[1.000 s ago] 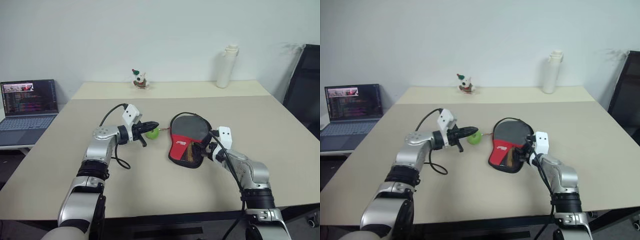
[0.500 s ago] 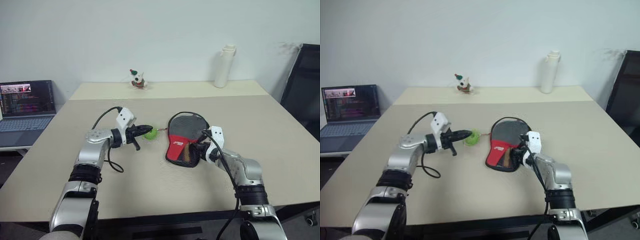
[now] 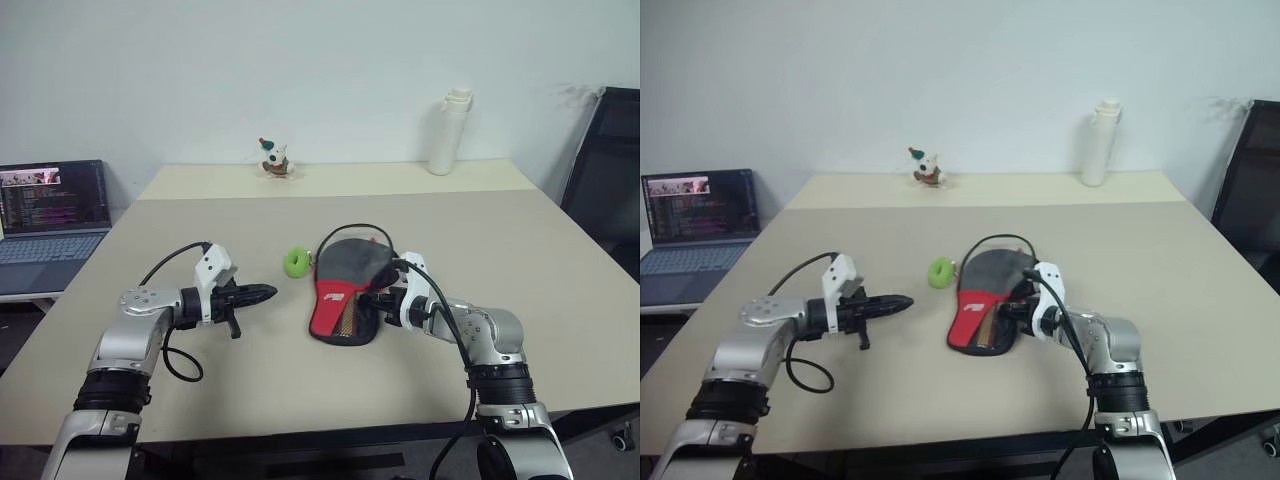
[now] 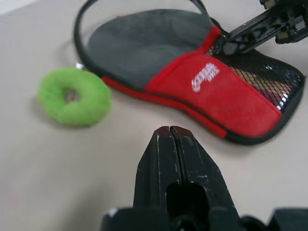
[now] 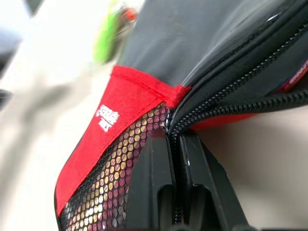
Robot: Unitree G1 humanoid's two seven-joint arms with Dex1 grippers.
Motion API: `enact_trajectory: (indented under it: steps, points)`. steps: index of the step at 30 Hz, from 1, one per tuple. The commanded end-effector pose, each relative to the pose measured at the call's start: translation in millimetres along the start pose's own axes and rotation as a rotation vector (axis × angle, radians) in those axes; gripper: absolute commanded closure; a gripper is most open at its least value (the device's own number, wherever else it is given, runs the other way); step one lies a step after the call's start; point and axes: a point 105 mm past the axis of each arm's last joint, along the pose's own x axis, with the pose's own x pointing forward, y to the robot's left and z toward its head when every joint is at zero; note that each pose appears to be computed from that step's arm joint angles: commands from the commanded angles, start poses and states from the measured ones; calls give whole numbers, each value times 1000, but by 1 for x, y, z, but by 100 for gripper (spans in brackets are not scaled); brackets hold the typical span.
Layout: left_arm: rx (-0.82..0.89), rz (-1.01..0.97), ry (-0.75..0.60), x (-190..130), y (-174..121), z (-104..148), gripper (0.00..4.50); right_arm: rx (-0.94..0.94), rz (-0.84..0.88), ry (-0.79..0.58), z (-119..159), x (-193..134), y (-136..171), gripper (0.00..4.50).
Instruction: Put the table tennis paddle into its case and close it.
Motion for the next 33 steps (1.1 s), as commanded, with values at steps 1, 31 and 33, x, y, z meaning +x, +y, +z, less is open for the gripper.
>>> enact_trajectory:
  steps: [1,31,33]
  points:
    - [27,-19,-36,-5,-9,14,450,-37,151,17,-3,-5,37,449]
    - [8,-127,-21,8,-31,10,450,189,48,52,-60,-52,38,449]
    - [9,-127,-20,8,-31,10,450,201,54,55,-61,-50,41,449]
